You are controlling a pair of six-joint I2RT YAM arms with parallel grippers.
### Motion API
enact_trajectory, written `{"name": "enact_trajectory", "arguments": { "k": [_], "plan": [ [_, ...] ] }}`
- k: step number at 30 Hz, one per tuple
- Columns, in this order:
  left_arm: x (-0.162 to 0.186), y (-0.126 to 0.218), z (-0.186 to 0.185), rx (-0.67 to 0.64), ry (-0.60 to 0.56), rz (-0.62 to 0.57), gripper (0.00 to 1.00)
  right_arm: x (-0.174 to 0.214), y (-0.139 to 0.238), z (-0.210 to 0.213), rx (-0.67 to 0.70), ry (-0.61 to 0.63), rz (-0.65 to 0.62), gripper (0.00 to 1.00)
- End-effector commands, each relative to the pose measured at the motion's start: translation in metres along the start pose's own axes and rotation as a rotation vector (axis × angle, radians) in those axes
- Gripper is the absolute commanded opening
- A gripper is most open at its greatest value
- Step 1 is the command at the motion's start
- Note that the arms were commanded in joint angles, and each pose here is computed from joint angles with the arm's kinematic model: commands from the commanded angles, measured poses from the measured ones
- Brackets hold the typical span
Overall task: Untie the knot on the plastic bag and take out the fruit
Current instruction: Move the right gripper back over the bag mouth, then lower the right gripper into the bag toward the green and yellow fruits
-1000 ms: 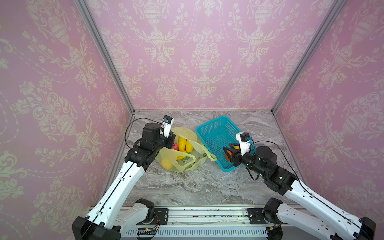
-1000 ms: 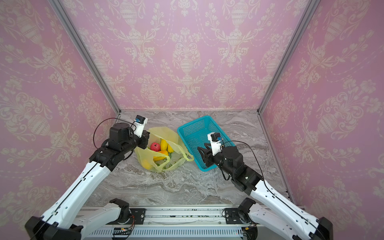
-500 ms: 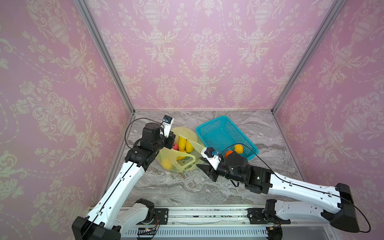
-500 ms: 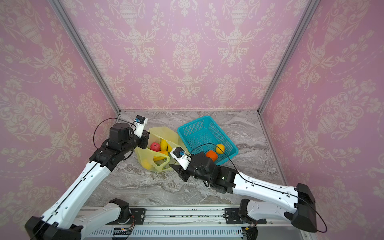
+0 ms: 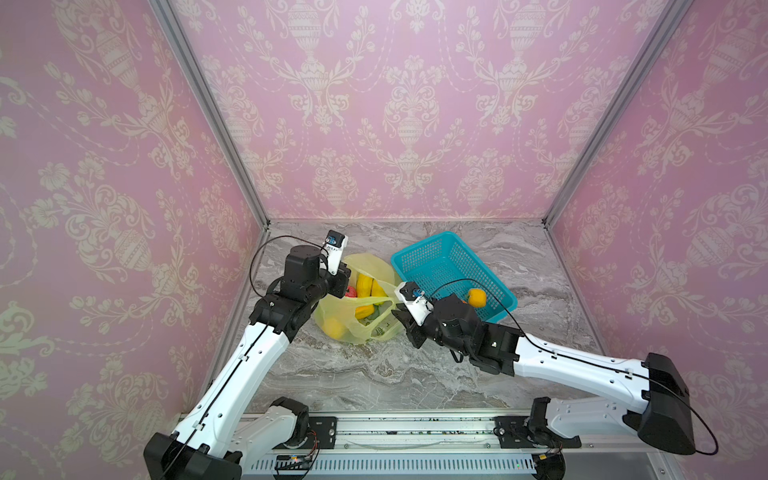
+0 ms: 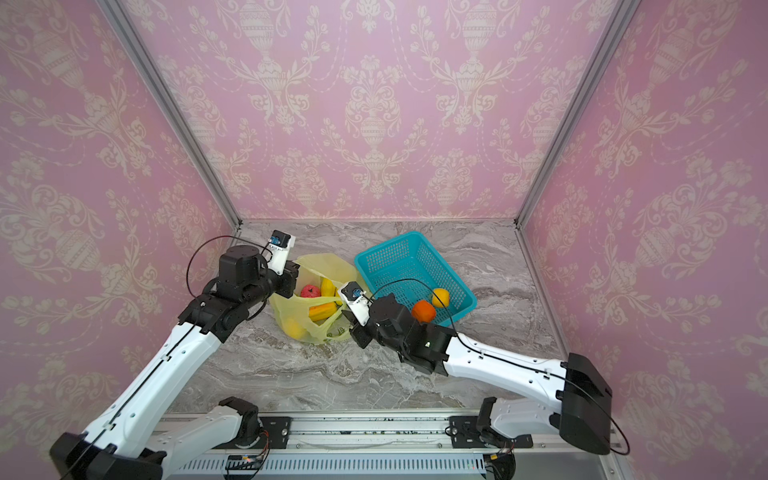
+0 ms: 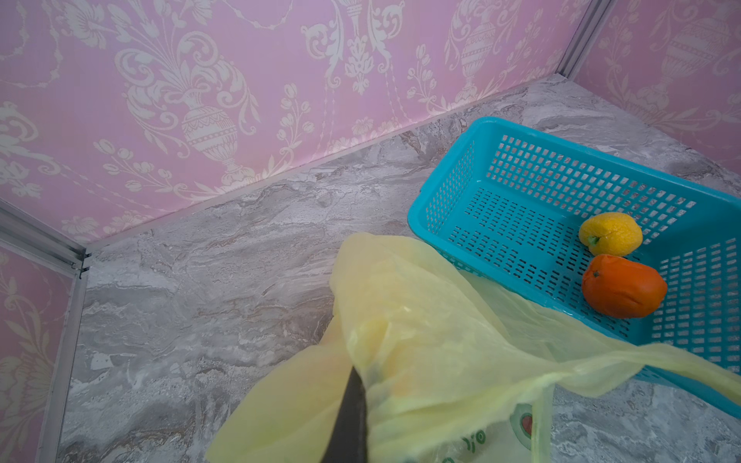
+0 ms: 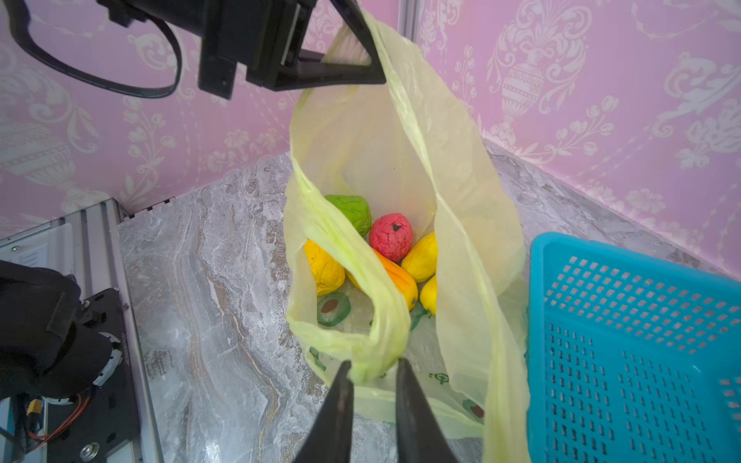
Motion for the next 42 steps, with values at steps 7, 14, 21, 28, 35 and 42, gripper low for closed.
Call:
{"name": "enact_trajectory", "arguments": {
  "k": [7, 14, 21, 28, 35, 42],
  "plan": [
    [-0.001, 0.002, 0.002, 0.002, 0.004, -0.016, 0.0, 0.015, 0.015, -0.007, -0.088, 0.073, -0.055, 0.16],
    [0.0, 0.001, 0.002, -0.003, 0.002, -0.01, 0.0, 0.018, -0.018, -0.003, -0.101, 0.067, 0.028, 0.13],
    [-0.001, 0.002, 0.002, -0.003, 0.001, -0.015, 0.0, 0.021, -0.084, 0.005, -0.12, 0.003, 0.161, 0.12],
    [-0.003, 0.003, 0.002, 0.004, 0.005, -0.022, 0.0, 0.033, -0.126, 0.017, -0.185, -0.083, 0.193, 0.43],
    [-0.003, 0.005, 0.001, 0.007, 0.007, -0.027, 0.0, 0.039, -0.169, 0.022, -0.171, -0.136, 0.239, 0.57],
    [-0.004, 0.006, 0.001, 0.013, 0.008, -0.033, 0.0, 0.049, -0.193, 0.033, -0.225, -0.172, 0.248, 0.67]
  ]
}}
Point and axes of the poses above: each gripper's point midway between its finger pads, its own y axis back along the fingers, its own z axis along the line the jaws close on, x = y × z, the point moved 10 cm from there along y, back along the fingers, and after that the axes turned 11 degrees about y, right-handed, at the moved point
